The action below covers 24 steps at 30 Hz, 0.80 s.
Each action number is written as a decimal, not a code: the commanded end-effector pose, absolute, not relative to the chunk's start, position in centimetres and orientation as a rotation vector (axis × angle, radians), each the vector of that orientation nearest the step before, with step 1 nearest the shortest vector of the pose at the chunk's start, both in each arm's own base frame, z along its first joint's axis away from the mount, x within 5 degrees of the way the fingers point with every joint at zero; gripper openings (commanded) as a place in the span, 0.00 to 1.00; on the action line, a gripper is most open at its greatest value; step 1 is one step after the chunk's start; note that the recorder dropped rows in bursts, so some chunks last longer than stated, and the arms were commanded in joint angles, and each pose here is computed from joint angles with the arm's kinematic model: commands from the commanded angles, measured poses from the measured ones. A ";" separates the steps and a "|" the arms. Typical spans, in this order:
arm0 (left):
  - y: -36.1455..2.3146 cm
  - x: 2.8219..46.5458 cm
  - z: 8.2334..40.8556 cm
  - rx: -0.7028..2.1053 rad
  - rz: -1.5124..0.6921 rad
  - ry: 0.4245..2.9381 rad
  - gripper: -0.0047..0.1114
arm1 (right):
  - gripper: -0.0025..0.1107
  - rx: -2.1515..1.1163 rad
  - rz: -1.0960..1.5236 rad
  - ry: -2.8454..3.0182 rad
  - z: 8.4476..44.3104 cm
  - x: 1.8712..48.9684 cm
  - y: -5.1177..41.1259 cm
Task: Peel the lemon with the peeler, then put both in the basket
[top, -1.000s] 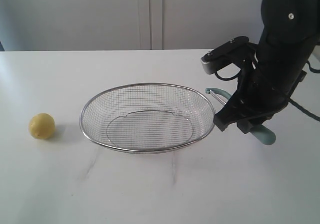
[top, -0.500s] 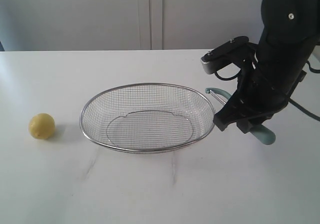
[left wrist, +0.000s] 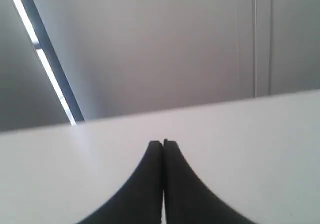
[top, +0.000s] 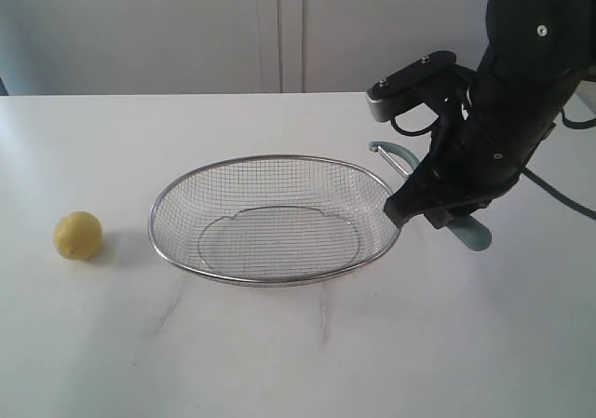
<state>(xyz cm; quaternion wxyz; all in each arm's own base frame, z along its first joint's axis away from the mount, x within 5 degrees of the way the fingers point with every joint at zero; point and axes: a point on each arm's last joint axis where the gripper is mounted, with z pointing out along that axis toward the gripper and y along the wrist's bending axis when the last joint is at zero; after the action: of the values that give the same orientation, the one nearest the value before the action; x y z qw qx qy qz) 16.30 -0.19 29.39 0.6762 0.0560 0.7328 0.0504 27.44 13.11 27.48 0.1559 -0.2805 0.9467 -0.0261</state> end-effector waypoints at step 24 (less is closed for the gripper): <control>-2.7 29.5 20.8 -0.228 -0.382 2.585 0.16 | 0.02 -0.796 -0.068 2.693 27.8 27.4 13.0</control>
<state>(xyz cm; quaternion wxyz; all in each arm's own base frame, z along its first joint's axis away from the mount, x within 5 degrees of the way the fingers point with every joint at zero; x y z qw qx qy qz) 29.12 -2.54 21.12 0.2588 -0.0729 0.9542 -0.1313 27.47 13.13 27.49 0.1578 -0.2806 0.9464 -0.0257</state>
